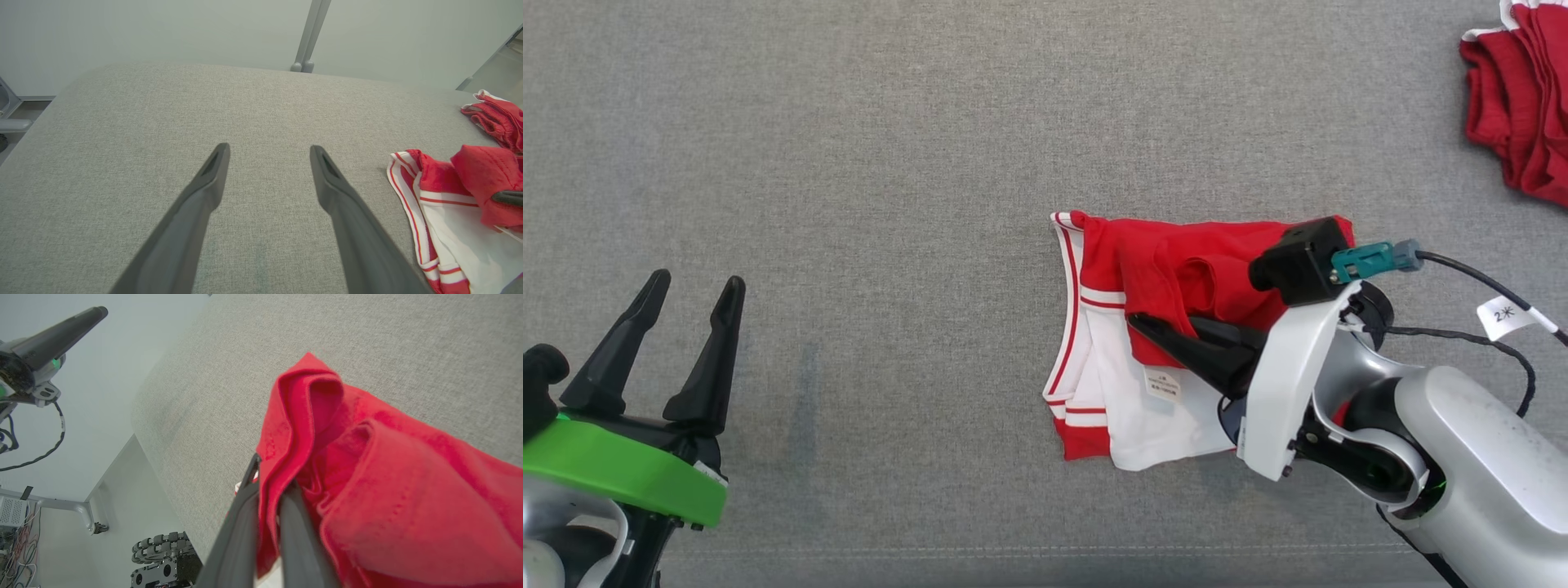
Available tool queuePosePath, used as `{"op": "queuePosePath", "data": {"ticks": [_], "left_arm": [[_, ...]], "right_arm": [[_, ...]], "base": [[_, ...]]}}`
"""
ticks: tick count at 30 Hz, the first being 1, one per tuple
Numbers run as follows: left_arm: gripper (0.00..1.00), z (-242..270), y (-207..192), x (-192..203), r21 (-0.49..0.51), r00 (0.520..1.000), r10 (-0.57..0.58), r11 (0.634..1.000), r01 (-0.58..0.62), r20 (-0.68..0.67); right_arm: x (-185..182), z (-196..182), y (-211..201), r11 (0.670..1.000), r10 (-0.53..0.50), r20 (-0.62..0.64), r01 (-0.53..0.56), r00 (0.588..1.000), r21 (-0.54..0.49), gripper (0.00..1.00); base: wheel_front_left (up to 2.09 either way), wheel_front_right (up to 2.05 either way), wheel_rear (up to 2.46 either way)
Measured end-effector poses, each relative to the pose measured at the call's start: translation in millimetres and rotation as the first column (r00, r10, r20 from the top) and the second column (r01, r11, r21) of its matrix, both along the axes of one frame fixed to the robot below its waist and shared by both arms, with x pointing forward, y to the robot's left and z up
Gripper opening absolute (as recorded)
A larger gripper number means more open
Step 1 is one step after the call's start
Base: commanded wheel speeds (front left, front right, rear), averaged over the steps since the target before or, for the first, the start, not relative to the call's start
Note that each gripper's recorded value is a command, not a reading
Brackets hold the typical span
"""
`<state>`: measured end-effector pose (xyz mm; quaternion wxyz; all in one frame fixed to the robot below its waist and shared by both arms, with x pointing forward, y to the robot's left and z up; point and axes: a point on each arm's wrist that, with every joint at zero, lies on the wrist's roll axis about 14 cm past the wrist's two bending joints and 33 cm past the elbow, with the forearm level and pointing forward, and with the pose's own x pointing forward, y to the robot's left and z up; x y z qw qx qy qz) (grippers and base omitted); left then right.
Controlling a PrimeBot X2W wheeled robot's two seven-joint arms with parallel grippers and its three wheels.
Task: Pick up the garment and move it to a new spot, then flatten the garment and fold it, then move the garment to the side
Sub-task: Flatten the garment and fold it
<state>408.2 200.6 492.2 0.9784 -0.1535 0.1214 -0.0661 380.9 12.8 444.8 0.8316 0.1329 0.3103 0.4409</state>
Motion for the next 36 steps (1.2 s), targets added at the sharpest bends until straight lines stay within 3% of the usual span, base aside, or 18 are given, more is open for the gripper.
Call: {"op": "queuePosePath", "data": {"ticks": [20,21,22,23,24,29,36], "left_arm": [[1.00,-5.6,-3.9,1.2,-0.008,1.000,-0.018,1.000,0.018,-0.020],[1.00,-5.9,-3.8,1.1,-0.008,1.000,-0.018,1.000,0.018,-0.021],[1.00,-6.3,-3.6,1.0,-0.008,1.000,-0.017,1.000,0.017,-0.022],[1.00,-6.6,-3.4,0.9,-0.008,1.000,-0.017,1.000,0.017,-0.023],[1.00,-7.0,-3.3,0.9,-0.008,1.000,-0.016,1.000,0.016,-0.024],[1.00,-9.4,-2.8,0.3,-0.009,0.999,-0.014,1.000,0.014,-0.032],[1.00,-4.8,-2.7,1.9,-0.008,1.000,-0.015,1.000,0.014,-0.017]], "right_arm": [[10.5,-10.8,19.2,0.999,-0.029,0.021,0.030,0.999,-0.019,0.00],[11.8,-11.2,19.0,0.999,-0.031,0.024,0.032,0.999,-0.022,0.05],[13.2,-11.0,19.4,0.999,-0.035,0.029,0.036,0.999,-0.020,0.31],[14.2,-11.0,20.3,0.999,-0.037,0.034,0.037,0.999,-0.020,0.49],[15.0,-10.4,21.9,0.999,-0.035,0.044,0.036,0.998,-0.021,1.00],[11.8,-2.4,42.9,1.000,-0.001,0.061,0.001,0.998,0.010,1.00],[-15.2,32.5,95.5,0.981,0.101,0.070,-0.111,0.992,0.162,1.00]], "base": [[0.00,0.00,0.00],[0.00,0.00,0.00],[0.00,0.00,0.00],[0.00,0.00,0.00],[0.00,0.00,0.00],[0.00,0.00,0.00],[0.00,0.00,0.00]]}}
